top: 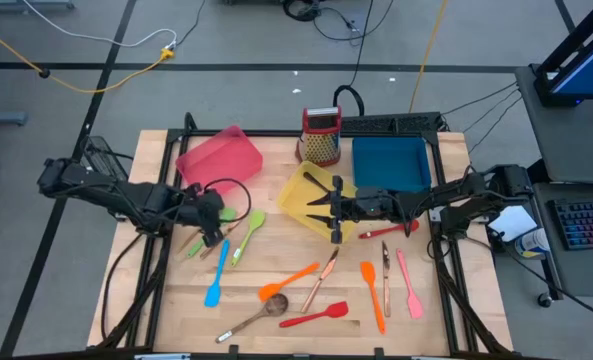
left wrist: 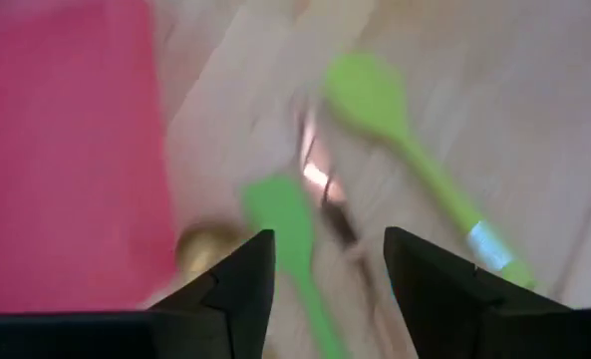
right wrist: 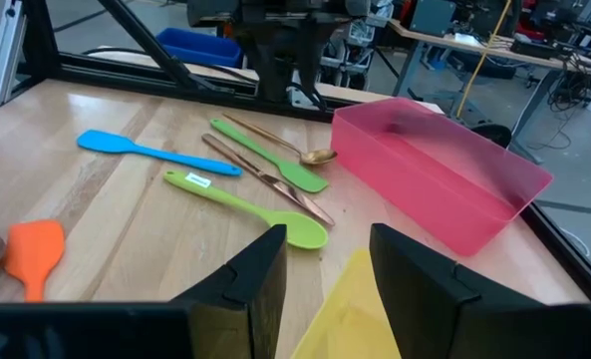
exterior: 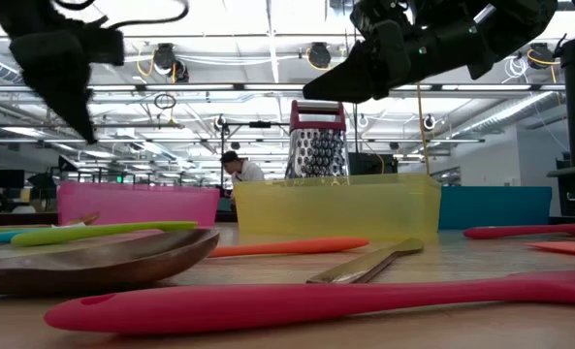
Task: Pick & Place Kitchen Items
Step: Put the brown table knife into the yellow bin
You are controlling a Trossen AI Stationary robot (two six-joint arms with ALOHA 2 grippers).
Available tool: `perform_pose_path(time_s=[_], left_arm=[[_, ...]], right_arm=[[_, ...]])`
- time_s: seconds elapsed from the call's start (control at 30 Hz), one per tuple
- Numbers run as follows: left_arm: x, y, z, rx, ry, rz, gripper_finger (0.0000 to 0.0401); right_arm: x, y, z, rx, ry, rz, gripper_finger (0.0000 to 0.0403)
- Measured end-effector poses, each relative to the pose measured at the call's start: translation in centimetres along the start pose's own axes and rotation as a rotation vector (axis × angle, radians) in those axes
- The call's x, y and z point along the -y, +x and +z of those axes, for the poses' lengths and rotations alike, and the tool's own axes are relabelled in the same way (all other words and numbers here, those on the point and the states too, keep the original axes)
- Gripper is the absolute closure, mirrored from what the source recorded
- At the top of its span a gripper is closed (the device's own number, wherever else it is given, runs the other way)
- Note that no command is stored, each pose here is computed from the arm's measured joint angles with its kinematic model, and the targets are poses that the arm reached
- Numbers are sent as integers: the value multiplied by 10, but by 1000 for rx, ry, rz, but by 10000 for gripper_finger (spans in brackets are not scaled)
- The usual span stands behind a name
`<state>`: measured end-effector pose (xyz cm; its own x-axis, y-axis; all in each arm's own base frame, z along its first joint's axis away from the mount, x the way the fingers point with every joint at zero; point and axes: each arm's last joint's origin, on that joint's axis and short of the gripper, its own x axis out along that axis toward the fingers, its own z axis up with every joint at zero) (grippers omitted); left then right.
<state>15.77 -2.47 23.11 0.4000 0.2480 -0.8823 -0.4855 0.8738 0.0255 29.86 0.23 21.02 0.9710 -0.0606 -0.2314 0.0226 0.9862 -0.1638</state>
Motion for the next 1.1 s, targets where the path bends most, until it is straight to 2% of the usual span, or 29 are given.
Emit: perform_pose_path(time_s=[0.13,0.47,0.7,0.87,1.1], left_arm=[[1,1,-15,-47,-94,55,221],[24,32,-63,-3,-151,-78,286],[24,54,-90,11,-223,-127,286],[24,61,-97,45,-238,-158,286],[19,68,-107,42,-269,-141,286]], right_arm=[[0,0,-2,-18,-9,2,264],[-1,0,-4,-41,-13,6,264],[-1,0,-4,-40,-13,5,264],[0,0,-2,-24,10,3,264],[0,0,-2,-25,13,3,264]])
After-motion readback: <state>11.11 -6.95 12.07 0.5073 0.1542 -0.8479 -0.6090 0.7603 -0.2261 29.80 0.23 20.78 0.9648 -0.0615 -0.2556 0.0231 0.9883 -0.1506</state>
